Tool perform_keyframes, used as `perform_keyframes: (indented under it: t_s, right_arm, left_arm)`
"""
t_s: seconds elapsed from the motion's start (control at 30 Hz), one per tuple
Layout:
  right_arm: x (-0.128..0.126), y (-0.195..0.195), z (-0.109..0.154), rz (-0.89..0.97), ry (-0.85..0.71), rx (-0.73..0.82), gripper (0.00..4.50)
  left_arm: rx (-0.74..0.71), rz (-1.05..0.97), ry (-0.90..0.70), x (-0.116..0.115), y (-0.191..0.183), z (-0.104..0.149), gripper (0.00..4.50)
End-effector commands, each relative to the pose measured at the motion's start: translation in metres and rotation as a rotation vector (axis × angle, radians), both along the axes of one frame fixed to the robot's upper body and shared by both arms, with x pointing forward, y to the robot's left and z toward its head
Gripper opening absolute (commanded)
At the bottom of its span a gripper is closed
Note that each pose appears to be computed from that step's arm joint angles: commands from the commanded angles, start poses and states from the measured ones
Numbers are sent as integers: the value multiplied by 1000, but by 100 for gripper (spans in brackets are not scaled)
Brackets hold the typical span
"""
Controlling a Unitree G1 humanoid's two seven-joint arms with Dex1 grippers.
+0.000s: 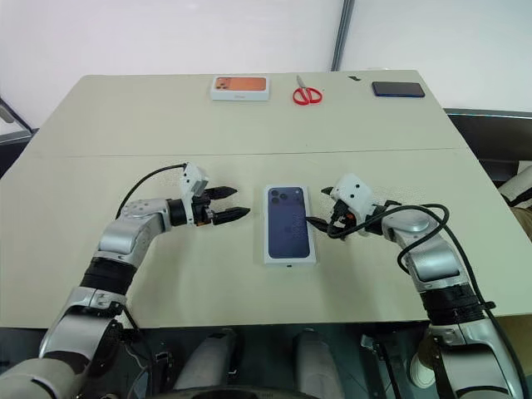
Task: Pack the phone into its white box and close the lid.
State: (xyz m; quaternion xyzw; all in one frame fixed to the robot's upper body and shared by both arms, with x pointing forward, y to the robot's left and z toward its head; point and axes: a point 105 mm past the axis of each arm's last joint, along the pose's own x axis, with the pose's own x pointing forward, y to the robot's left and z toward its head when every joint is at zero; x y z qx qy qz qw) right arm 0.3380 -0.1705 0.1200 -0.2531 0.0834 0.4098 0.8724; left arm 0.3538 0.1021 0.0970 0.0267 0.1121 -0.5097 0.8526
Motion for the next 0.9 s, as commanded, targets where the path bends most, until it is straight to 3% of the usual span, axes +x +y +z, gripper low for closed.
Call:
perform_keyframes:
  t_s: [0.03, 0.1, 0.2, 0.3, 0.4, 0.5, 0.63, 0.9]
  right_arm:
    - [6, -10, 4, -36, -38, -33, 281]
    - [7, -14, 7, -53, -43, -12, 185]
    - [7, -15, 9, -59, -34, 8, 16]
    - [-6, -10, -7, 21, 6, -74, 0]
    - [-20, 2, -15, 95, 76, -52, 0]
    - [-27, 10, -16, 133, 125, -17, 0]
    - [-20, 11, -7, 127, 89, -21, 0]
    - [-17, 1, -5, 96, 78, -42, 0]
  left_arm:
    - [-7, -64, -26, -6, -12, 8, 358]
    - [8, -59, -36, -4, -13, 6, 308]
    - [26, -58, -37, -4, -13, 1, 150]
    - [63, -97, 12, -10, -18, -11, 3]
    - [100, -183, 120, -22, -24, -24, 3]
    - [116, -198, 98, -16, -33, -19, 3]
    - [46, -253, 108, -13, -58, 0, 3]
    - [36, -285, 110, -15, -69, -1, 3]
